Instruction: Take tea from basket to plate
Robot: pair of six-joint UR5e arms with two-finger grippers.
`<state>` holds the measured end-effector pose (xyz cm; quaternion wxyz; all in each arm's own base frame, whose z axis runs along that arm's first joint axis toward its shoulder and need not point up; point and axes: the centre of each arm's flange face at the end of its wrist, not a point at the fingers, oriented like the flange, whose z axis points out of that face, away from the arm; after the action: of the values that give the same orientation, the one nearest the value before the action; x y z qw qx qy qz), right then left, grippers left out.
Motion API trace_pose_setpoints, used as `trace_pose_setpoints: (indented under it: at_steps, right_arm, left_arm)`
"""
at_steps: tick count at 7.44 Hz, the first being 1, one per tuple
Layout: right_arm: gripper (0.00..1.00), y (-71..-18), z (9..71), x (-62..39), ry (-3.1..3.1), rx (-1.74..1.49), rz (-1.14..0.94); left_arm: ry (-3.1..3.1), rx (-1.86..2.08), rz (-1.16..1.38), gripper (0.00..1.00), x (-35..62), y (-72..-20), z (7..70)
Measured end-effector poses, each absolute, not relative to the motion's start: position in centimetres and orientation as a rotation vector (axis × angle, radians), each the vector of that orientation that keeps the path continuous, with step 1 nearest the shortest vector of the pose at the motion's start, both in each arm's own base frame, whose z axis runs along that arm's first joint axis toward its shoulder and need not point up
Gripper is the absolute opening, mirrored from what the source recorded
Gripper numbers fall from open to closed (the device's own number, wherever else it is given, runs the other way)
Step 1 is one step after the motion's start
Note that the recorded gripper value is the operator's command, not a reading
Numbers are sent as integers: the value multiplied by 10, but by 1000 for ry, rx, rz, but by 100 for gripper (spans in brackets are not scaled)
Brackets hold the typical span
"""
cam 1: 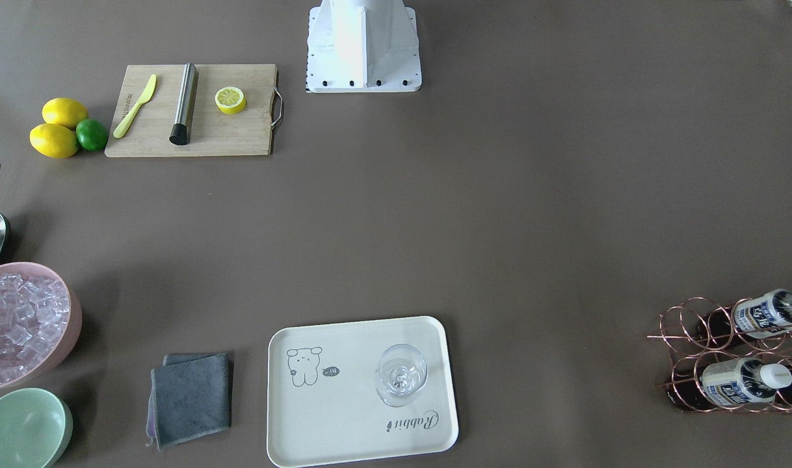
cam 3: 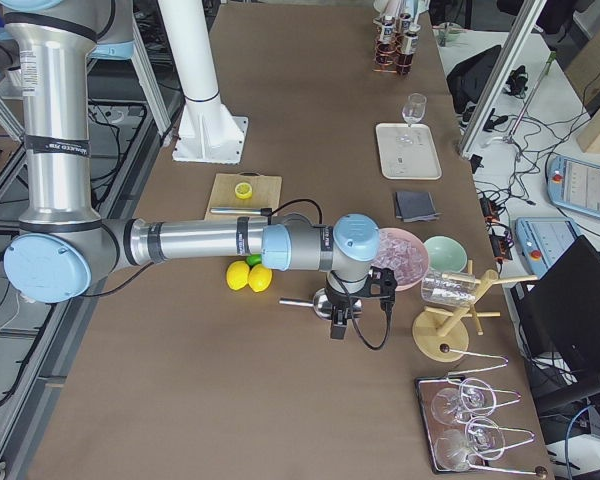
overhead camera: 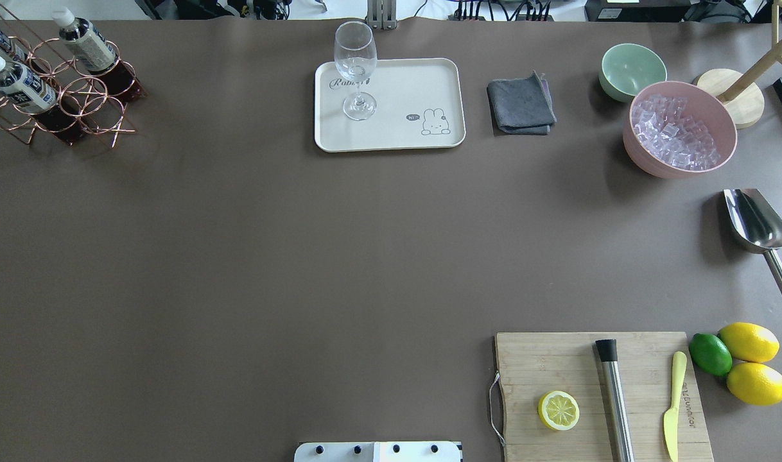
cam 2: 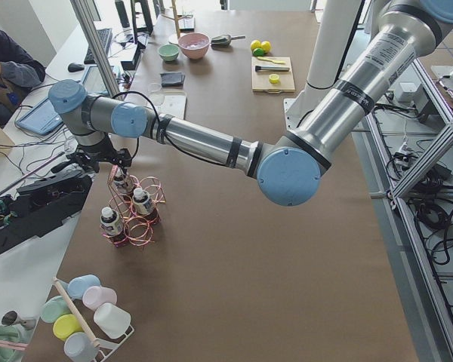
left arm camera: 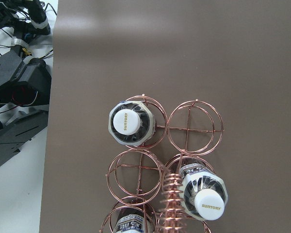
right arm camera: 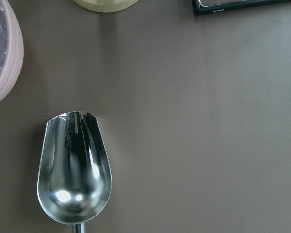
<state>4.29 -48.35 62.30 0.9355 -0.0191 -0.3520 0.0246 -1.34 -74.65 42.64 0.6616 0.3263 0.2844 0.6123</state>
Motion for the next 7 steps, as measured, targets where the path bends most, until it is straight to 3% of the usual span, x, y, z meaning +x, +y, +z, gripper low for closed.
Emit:
trace_pose_setpoints:
  at_steps: [3, 4, 5, 6, 7]
  right_arm:
    - [100, -484, 623, 42, -720, -40, 50]
    - [100, -484, 623, 42, -720, -40, 49]
    - [100, -484, 623, 42, -720, -41, 49]
    - [100, -483, 624, 42, -720, -41, 50]
    - [100, -483, 624, 42, -720, -42, 50]
  left_arm:
    - [645, 735, 1384, 82, -13, -743, 435]
    - [644, 737, 1384, 59, -14, -742, 436]
    - [643, 738, 1385, 24, -14, -741, 437]
    - [644, 737, 1383, 0, -14, -741, 438]
    - [643, 737, 1382, 0, -14, -740, 437]
